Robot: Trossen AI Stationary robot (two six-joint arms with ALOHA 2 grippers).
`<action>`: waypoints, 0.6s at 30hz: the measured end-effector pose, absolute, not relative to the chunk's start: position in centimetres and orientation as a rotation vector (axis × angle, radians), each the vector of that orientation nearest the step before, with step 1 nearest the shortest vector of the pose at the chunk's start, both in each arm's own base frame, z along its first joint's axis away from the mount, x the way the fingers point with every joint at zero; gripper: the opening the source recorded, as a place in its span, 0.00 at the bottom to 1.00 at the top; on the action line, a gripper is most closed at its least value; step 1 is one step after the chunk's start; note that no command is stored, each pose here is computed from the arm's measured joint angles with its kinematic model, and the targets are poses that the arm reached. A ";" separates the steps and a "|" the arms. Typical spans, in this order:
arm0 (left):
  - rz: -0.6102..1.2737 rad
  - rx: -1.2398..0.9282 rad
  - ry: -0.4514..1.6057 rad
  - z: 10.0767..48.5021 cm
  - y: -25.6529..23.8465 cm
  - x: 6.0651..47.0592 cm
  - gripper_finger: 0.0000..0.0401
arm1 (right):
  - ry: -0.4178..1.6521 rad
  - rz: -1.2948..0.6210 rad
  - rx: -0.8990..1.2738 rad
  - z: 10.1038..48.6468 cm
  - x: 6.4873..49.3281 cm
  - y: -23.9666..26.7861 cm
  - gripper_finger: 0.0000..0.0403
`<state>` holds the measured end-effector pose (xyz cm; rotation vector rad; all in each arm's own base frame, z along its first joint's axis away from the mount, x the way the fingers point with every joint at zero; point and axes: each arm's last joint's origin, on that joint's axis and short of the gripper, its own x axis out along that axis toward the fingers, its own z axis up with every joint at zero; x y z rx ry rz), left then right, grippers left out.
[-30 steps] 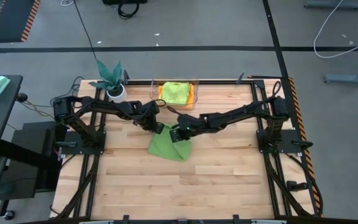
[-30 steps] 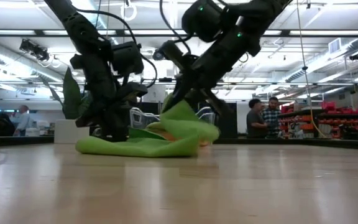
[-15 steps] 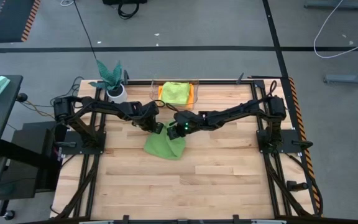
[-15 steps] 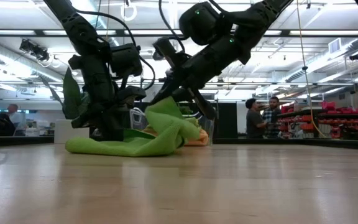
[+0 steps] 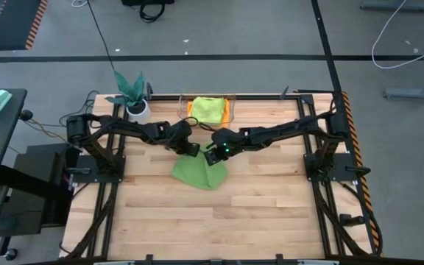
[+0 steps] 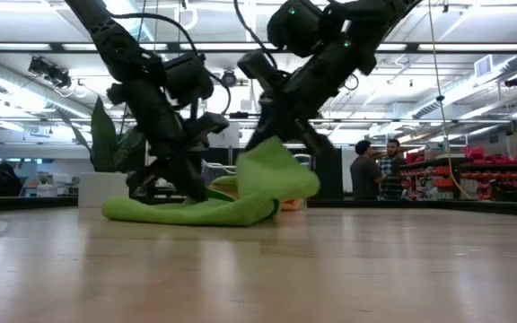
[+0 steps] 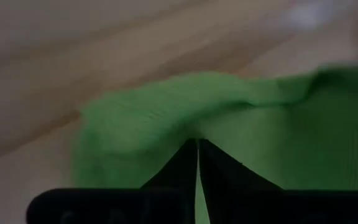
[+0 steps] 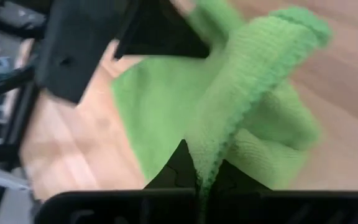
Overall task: Fold microfiber towels
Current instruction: Fold the green towel
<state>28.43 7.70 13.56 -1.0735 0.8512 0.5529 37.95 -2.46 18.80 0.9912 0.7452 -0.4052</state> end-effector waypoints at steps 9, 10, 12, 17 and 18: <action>0.491 -1.079 0.899 11.6 7.4 31.6 0.08 | 0.751 -0.458 0.956 20.9 36.4 -2.5 0.00; 0.480 -1.071 0.899 11.7 7.5 31.9 0.08 | 0.758 -0.460 0.957 20.8 36.4 -2.5 0.00; 0.483 -1.056 0.896 12.2 7.7 32.2 0.08 | 0.761 -0.458 0.967 20.5 36.6 -2.4 0.00; 0.507 -1.037 0.891 13.6 9.3 32.2 0.07 | 0.757 -0.451 0.971 20.4 36.7 -2.2 0.00; 0.524 -1.035 0.901 13.6 9.6 32.0 0.07 | 0.758 -0.452 0.971 20.4 36.7 -2.2 0.00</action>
